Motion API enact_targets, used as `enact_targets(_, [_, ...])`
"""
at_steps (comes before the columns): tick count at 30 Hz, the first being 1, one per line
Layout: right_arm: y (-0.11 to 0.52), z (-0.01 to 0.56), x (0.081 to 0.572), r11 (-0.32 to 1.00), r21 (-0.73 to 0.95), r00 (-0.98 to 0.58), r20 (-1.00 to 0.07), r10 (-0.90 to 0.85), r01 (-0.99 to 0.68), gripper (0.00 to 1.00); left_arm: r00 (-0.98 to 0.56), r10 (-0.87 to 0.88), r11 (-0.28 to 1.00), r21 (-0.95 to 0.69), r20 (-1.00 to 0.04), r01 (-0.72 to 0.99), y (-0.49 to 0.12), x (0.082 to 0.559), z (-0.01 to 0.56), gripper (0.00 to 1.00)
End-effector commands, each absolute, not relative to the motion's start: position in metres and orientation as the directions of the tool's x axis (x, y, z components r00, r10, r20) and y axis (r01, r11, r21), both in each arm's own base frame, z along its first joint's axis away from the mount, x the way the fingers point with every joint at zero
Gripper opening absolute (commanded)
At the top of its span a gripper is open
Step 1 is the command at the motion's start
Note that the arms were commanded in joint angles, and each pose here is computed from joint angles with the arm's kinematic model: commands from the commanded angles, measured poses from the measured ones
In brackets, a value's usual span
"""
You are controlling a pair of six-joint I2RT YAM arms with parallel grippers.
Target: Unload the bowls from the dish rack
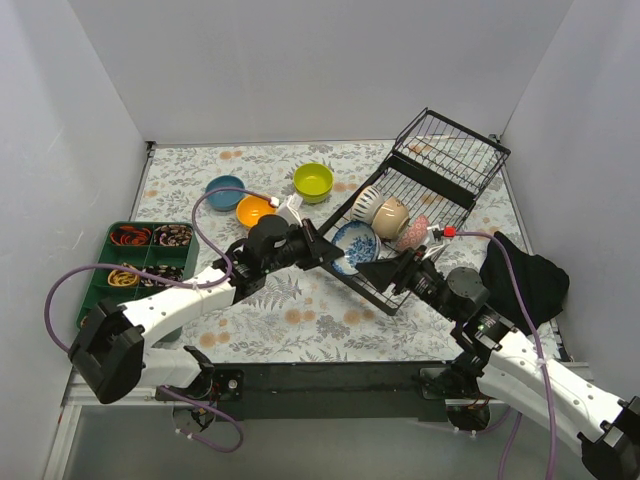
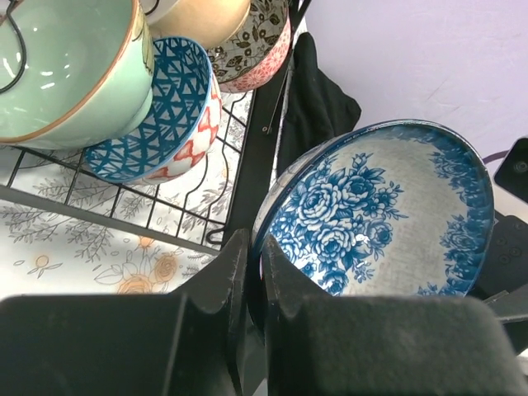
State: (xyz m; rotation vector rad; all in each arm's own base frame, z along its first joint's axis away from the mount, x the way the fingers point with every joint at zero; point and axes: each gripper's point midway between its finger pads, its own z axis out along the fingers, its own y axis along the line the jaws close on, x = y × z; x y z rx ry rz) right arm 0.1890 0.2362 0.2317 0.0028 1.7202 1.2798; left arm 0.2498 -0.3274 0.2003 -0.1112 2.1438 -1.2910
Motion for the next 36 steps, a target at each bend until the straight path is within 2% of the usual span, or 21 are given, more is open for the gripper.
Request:
enact_targets(1, [0.223, 0.247, 0.199, 0.482, 0.711, -0.445, -0.700, 0.559, -0.513, 0.81, -0.676, -0.465, 0.633, -0.749, -0.571, 0.197, -0.282, 0.278, 0.210, 0.00])
enact_targets(5, [0.219, 0.235, 0.202, 0.526, 0.706, -0.454, -0.708, 0.542, -0.474, 0.93, -0.585, -0.443, 0.759, -0.631, -0.679, 0.157, -0.242, 0.289, 0.214, 0.00])
enact_targets(12, [0.208, 0.224, 0.206, 0.586, 0.687, -0.436, -0.726, 0.532, -0.431, 0.96, -0.508, -0.368, 0.906, -0.424, -0.779, -0.005, -0.175, 0.306, 0.199, 0.00])
enact_targets(15, [0.204, 0.224, 0.206, 0.601, 0.677, -0.424, -0.735, 0.528, -0.425, 0.96, -0.530, -0.358, 0.927, -0.359, -0.768, -0.107, -0.148, 0.312, 0.173, 0.00])
enact_targets(22, [0.201, 0.221, 0.205, 0.625, 0.657, -0.422, -0.753, 0.505, -0.422, 0.96, -0.580, -0.437, 0.899, -0.332, -0.688, -0.284, -0.115, 0.320, 0.110, 0.00])
enact_targets(26, [0.197, 0.215, 0.205, 0.646, 0.644, -0.425, -0.761, 0.489, -0.409, 0.96, -0.609, -0.482, 0.876, -0.361, -0.629, -0.320, -0.111, 0.323, 0.090, 0.00])
enact_targets(34, [0.186, 0.210, 0.208, 0.696, 0.614, -0.411, -0.781, 0.470, -0.372, 0.96, -0.618, -0.506, 0.863, -0.339, -0.602, -0.375, -0.101, 0.317, 0.071, 0.00])
enact_targets(36, [0.186, 0.208, 0.208, 0.707, 0.602, -0.410, -0.789, 0.457, -0.370, 0.96, -0.626, -0.507, 0.862, -0.335, -0.593, -0.380, -0.101, 0.313, 0.066, 0.06])
